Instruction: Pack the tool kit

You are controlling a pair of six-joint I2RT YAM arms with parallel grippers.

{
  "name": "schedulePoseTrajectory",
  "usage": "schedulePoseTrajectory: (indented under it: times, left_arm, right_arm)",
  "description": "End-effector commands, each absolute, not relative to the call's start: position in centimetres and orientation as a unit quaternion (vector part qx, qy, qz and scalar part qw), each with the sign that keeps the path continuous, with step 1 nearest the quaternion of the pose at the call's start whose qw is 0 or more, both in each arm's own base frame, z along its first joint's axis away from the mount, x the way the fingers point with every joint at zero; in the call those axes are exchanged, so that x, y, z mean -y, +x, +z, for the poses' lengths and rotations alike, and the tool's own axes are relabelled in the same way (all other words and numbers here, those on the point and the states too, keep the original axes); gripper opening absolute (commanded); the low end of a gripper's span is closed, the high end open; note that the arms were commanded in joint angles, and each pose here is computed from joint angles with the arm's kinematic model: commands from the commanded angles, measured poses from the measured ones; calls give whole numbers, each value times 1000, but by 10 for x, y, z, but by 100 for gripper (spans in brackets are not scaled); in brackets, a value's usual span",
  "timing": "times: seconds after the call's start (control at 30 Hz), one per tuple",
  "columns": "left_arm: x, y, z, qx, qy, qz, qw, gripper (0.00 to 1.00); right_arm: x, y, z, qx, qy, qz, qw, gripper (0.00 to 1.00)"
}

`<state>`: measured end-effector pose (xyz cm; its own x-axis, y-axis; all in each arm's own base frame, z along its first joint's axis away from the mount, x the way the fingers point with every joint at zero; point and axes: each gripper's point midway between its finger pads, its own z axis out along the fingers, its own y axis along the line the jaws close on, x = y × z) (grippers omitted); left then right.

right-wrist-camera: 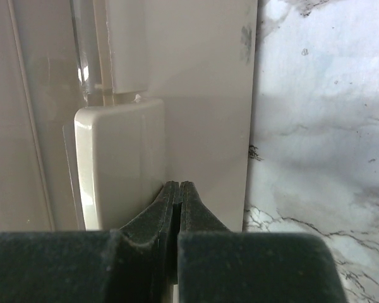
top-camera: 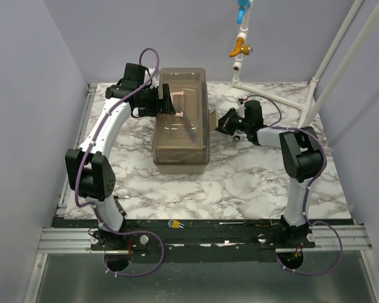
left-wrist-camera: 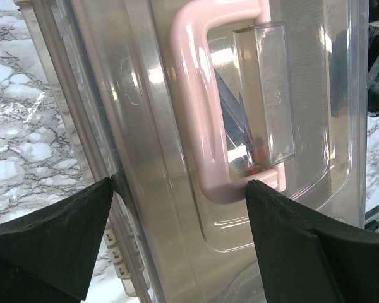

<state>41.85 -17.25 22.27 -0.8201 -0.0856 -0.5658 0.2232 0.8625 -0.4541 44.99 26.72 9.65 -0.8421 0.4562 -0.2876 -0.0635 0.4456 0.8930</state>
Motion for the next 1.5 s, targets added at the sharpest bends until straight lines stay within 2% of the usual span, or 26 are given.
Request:
schedulePoseTrajectory:
  times: [0.0, 0.4, 0.57, 0.63, 0.73, 0.97, 1.17, 1.37, 1.47]
  left_arm:
    - [191, 411, 226, -910, 61, -298, 280, 86]
    - [188, 410, 228, -910, 62, -295, 284, 86]
    - [188, 410, 228, -910, 61, -296, 283, 85]
    - [189, 410, 228, -910, 61, -297, 283, 86]
    - [187, 411, 227, -911, 60, -292, 284, 86]
    - [187, 411, 224, -913, 60, -290, 280, 86]
    - [186, 411, 223, -914, 59, -288, 279, 86]
    - [186, 412, 223, -915, 62, -286, 279, 86]
    - [185, 412, 220, -916, 62, -285, 274, 85]
  right_arm:
    - [-294, 430, 185, -756, 38, 585, 290, 1]
    - [-286, 426, 173, -714, 104, 646, 250, 1]
    - [-290, 422, 173, -674, 102, 696, 225, 16]
    - [-292, 426, 168, -666, 105, 706, 215, 14]
    - [-294, 431, 169, -653, 104, 719, 213, 1]
    - [-293, 424, 191, -612, 88, 759, 204, 1]
    - [-295, 433, 173, -679, 92, 694, 223, 1]
    - [-299, 456, 153, -786, 73, 553, 267, 1]
    - [-305, 454, 162, -789, 61, 548, 271, 1]
